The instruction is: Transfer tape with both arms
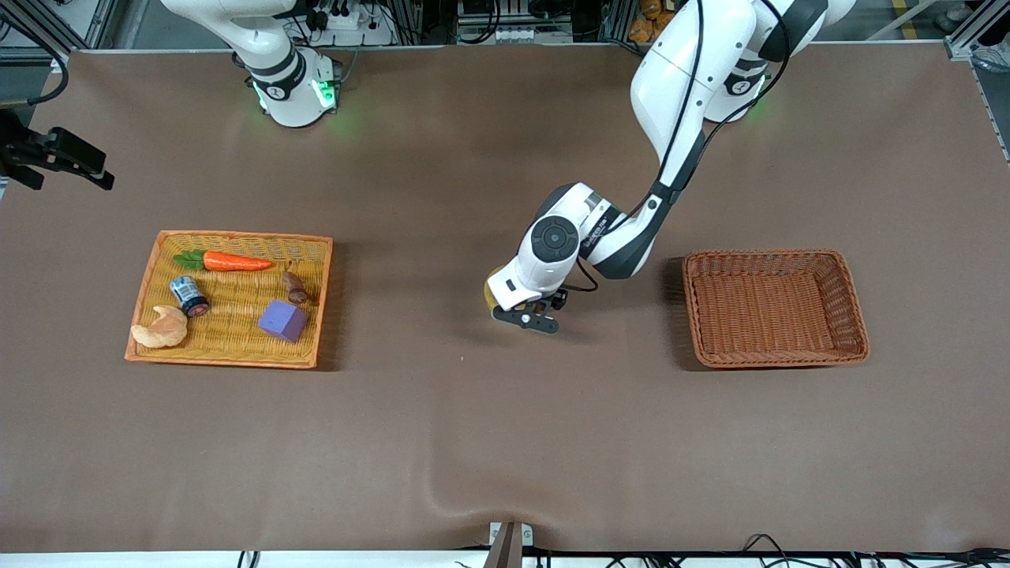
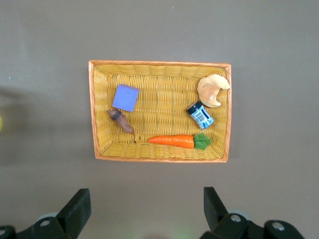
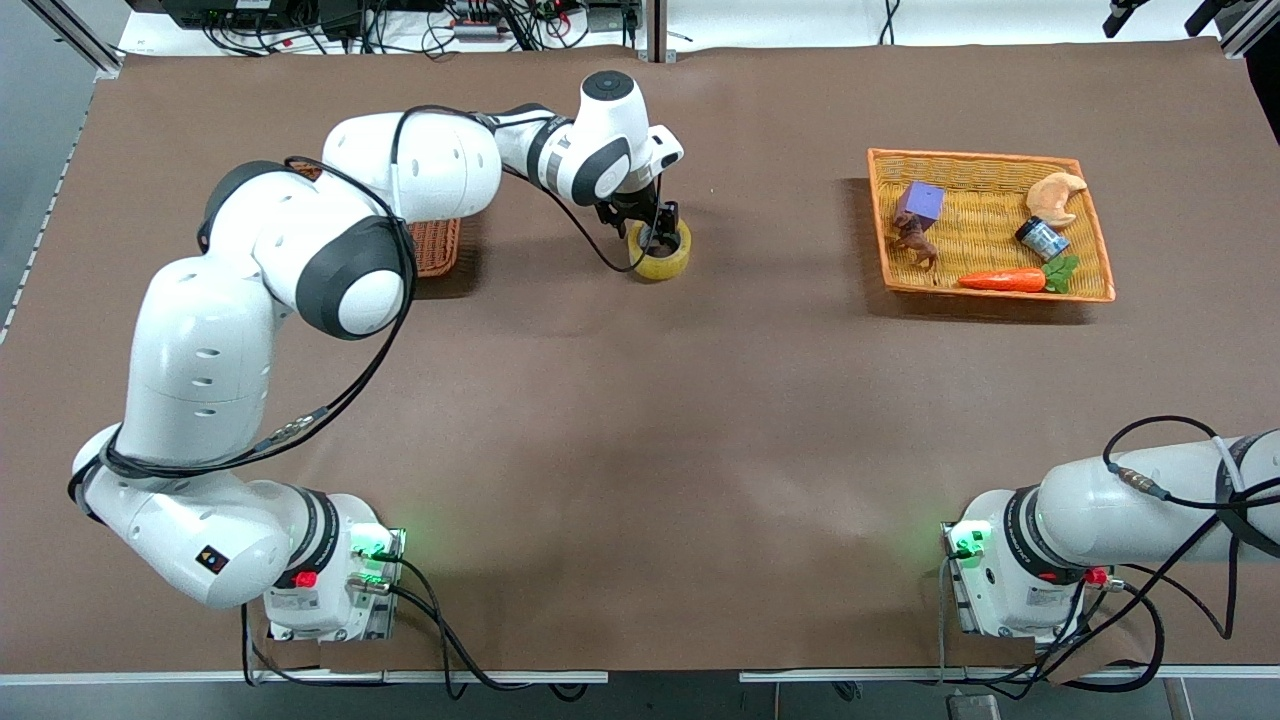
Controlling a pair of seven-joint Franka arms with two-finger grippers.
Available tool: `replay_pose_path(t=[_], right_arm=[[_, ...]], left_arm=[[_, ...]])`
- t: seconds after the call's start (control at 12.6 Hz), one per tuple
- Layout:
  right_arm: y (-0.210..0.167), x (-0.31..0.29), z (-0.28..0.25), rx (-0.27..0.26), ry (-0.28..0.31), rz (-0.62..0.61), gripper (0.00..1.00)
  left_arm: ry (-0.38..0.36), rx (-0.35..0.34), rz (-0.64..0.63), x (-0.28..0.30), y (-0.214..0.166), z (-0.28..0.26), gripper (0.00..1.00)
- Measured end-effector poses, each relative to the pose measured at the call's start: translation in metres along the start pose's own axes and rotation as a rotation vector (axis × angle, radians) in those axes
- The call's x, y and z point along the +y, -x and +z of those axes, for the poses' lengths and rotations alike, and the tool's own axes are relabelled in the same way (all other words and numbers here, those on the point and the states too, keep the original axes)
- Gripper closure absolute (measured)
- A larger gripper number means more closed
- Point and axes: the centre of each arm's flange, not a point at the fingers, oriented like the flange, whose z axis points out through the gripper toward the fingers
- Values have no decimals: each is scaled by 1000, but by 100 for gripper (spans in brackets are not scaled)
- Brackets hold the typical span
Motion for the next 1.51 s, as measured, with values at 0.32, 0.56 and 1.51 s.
replay_pose_path(t=[0.32, 0.56, 1.51], right_arm=[[0, 4, -8, 10, -1, 27, 0], [-1, 9, -5, 5, -2, 40, 0], [-1, 7, -1, -28, -8, 37, 0]], left_arm=[[-3, 25, 8, 0, -7, -10, 75], [2, 55, -9, -9, -19, -32, 78], [-92, 21, -72, -299, -46, -267, 78]])
